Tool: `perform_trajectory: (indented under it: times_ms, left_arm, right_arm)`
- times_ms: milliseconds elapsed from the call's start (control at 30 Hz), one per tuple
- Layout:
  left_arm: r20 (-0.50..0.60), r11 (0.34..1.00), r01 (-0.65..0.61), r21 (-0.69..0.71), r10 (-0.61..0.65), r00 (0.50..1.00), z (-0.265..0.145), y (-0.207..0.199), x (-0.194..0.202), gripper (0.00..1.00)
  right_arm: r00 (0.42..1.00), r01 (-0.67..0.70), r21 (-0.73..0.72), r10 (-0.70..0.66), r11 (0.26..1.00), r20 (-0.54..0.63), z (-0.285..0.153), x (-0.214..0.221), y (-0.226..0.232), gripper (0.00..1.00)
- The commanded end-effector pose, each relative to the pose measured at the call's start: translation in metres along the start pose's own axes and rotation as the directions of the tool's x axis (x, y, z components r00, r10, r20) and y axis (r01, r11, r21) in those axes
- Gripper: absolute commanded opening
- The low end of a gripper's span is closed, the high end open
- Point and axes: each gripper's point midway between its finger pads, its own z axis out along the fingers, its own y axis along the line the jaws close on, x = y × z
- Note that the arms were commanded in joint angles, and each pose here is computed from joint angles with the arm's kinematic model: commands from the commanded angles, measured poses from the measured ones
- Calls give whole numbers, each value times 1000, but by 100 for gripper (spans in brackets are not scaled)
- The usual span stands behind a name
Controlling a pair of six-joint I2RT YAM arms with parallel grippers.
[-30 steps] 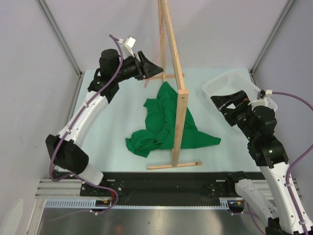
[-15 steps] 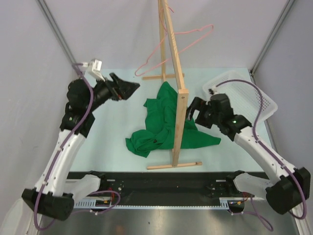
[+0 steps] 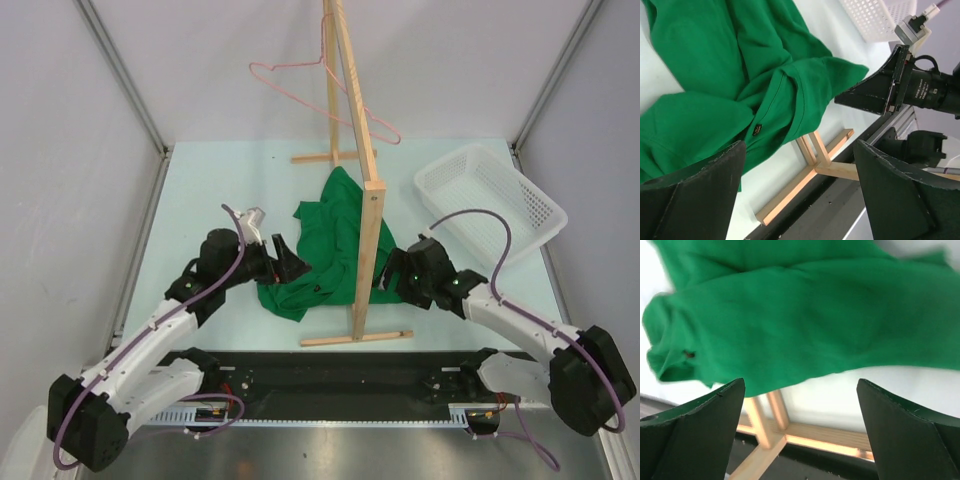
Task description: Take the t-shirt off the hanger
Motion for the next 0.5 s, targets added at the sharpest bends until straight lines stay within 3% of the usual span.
perform_trajectory:
  times_ms: [0,133,300,467]
  left_arm:
    - [59,1000,-15,10,14,998,3,-5,0,91]
    - [61,999,-3,42,1,998,2,-12,7,90]
    - [61,999,-24,46,21,998,0,-16,9,90]
    - [67,999,-24,41,22,998,-2,-16,8,90]
  right_arm:
    - [957,-219,-45,223,975,188,7,-16,-9,100]
    - [911,-297,-75,306,952,277,14,-19,-8,100]
    - [923,-294,-29,292,955,249,40,-3,0,100]
    - [928,-263,-44,265,964,262,59,-14,22,97]
